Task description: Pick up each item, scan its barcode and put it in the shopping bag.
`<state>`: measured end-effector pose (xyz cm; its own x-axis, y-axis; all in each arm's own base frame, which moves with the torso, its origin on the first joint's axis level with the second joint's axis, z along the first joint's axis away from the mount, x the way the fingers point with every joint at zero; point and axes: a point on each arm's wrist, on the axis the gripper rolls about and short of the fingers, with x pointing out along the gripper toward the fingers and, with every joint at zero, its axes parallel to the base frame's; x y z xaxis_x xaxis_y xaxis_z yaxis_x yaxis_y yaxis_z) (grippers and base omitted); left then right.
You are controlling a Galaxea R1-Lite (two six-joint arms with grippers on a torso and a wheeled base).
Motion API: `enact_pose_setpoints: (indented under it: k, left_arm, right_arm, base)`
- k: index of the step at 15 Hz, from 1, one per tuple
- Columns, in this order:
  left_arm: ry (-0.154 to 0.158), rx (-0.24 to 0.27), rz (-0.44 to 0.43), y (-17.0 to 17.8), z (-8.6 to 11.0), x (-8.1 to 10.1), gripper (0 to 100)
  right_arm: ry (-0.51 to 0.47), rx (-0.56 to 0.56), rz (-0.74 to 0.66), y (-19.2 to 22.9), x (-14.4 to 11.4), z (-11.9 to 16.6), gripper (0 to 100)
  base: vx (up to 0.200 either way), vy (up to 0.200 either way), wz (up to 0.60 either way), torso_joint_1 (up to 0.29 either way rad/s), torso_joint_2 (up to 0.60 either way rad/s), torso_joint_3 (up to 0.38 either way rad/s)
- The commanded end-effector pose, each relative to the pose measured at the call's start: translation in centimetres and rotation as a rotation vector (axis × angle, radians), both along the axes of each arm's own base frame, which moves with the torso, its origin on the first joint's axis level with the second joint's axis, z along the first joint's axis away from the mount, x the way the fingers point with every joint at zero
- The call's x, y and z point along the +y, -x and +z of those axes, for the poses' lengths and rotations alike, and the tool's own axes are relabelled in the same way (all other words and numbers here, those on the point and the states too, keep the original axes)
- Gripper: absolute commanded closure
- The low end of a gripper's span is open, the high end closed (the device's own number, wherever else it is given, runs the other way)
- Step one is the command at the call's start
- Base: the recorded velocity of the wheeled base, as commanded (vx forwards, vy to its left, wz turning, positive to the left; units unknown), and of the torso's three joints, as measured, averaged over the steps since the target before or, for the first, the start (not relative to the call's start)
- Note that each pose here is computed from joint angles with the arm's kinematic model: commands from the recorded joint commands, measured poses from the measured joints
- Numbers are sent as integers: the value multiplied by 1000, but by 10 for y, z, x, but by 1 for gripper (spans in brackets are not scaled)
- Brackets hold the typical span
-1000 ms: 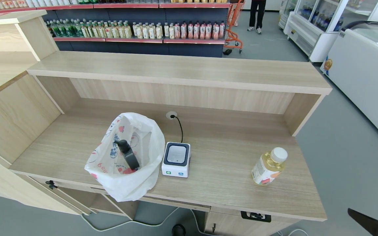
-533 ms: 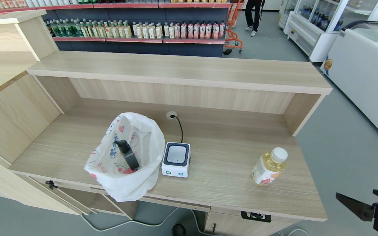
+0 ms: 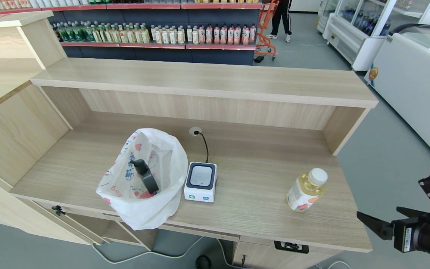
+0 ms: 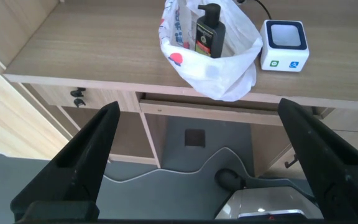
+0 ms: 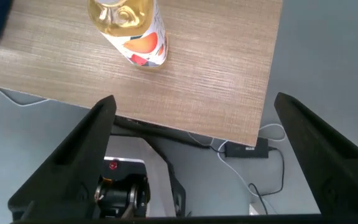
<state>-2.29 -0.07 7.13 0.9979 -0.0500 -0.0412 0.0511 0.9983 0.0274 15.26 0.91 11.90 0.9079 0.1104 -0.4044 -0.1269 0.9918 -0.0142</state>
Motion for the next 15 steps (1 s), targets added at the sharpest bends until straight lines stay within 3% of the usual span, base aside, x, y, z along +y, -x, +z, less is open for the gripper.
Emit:
enact_pose_setpoints:
  k: [1, 15]
  left_arm:
    - [0, 0, -1, 0, 0, 0, 0]
    - [0, 0, -1, 0, 0, 0, 0]
  right_arm:
    - [15, 63, -1, -17, 2, -16, 0]
    - [-9, 29, 83, -66, 30, -50, 0]
  base:
    - [0, 0, 0, 0, 0, 0]
    - [0, 0, 0, 0, 0, 0]
